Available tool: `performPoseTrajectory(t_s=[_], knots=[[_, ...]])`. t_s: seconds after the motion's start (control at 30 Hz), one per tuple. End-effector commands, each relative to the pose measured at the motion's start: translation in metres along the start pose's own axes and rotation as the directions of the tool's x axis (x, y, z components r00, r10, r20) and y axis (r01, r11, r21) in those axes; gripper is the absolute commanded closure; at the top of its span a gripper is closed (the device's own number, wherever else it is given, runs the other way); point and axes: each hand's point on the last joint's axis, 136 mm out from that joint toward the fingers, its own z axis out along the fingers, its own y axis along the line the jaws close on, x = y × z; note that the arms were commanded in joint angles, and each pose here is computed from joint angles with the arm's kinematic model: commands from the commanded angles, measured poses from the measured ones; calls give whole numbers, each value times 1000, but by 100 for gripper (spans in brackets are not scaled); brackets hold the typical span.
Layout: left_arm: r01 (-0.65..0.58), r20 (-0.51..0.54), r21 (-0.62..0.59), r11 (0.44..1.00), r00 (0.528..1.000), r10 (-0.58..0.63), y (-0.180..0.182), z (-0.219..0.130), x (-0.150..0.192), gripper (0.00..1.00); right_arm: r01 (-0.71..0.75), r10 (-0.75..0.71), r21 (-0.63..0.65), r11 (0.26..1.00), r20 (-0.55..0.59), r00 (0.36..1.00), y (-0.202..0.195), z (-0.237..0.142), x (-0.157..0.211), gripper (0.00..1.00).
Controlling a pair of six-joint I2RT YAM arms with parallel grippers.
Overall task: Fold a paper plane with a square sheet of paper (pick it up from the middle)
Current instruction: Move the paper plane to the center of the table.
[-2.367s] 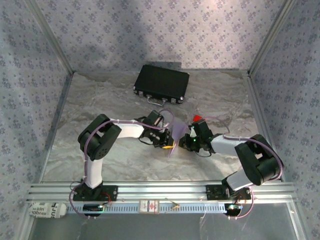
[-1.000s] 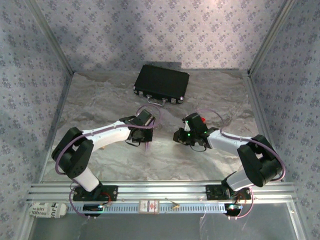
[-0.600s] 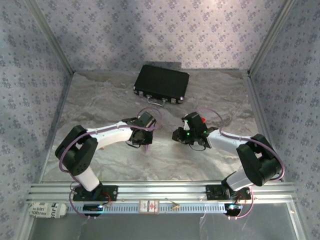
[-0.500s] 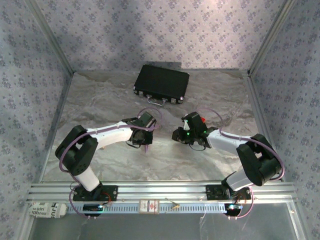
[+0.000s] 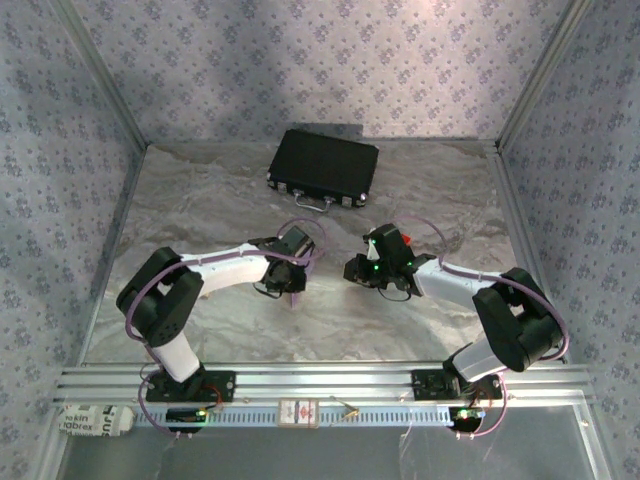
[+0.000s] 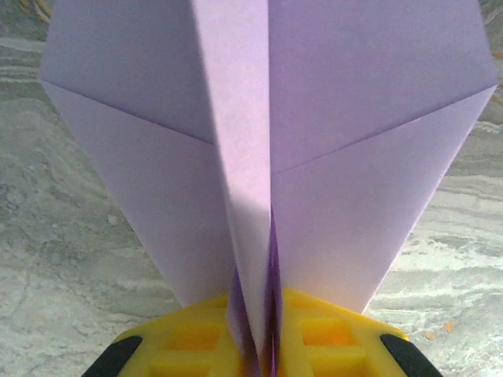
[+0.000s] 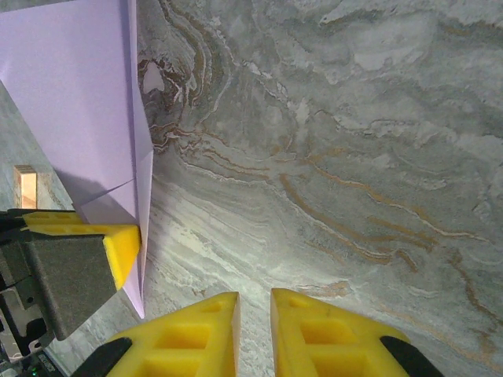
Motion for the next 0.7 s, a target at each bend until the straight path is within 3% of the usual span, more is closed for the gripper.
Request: performPoseTrajectory(t_s=[0.0, 0.3, 0.67], knots=[[-24, -22, -18, 1000, 999, 23, -1, 3, 4, 84, -11, 11, 6, 1000, -9, 1000, 2, 1, 0, 81], [-36, -49, -118, 992, 998, 30, 8, 15, 15, 78, -8, 8, 7, 1000, -3, 1000, 1, 0, -1, 81], [26, -57, -150, 988, 998, -35, 3, 23, 26, 70, -11, 11, 12, 1000, 12, 1000, -6, -9, -3, 80]])
